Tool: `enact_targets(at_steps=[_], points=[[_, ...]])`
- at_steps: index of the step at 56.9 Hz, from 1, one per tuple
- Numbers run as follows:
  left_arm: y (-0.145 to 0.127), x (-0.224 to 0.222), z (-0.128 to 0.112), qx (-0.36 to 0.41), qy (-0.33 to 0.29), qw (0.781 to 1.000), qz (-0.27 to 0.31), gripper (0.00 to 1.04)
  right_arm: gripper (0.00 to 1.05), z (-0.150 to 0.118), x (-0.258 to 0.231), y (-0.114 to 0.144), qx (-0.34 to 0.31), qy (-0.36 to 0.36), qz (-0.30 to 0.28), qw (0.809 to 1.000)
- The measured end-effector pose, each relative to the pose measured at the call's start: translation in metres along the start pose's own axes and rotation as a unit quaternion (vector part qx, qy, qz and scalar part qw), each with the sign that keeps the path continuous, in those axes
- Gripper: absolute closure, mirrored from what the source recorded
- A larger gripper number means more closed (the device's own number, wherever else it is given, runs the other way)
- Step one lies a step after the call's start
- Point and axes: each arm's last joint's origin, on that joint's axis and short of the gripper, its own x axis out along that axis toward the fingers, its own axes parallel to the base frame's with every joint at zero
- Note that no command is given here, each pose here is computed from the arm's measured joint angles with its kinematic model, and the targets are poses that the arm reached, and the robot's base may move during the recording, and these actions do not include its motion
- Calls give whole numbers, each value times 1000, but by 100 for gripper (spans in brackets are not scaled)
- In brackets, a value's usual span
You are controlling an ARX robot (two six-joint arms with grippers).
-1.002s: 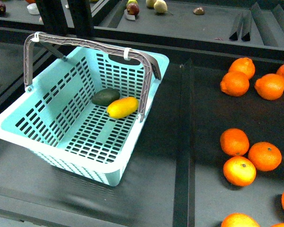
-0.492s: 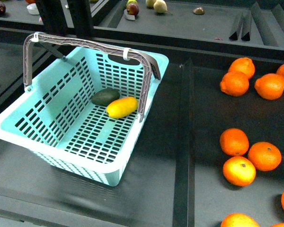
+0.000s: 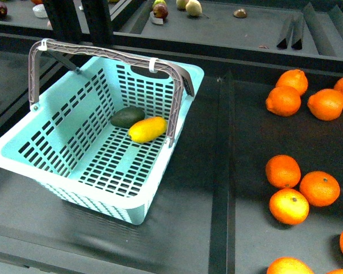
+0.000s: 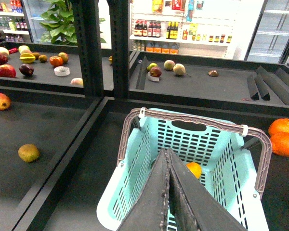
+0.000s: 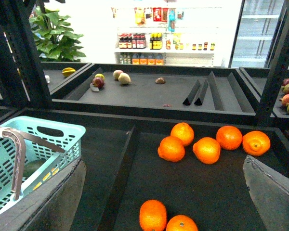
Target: Pick mango and avocado into basket
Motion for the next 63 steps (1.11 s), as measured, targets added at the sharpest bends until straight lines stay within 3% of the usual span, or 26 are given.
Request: enact_targets(at_steps=[63], points=[[0, -31, -2, 0, 1, 1000, 0, 102, 8, 0, 0, 0, 0, 0, 0, 1000]])
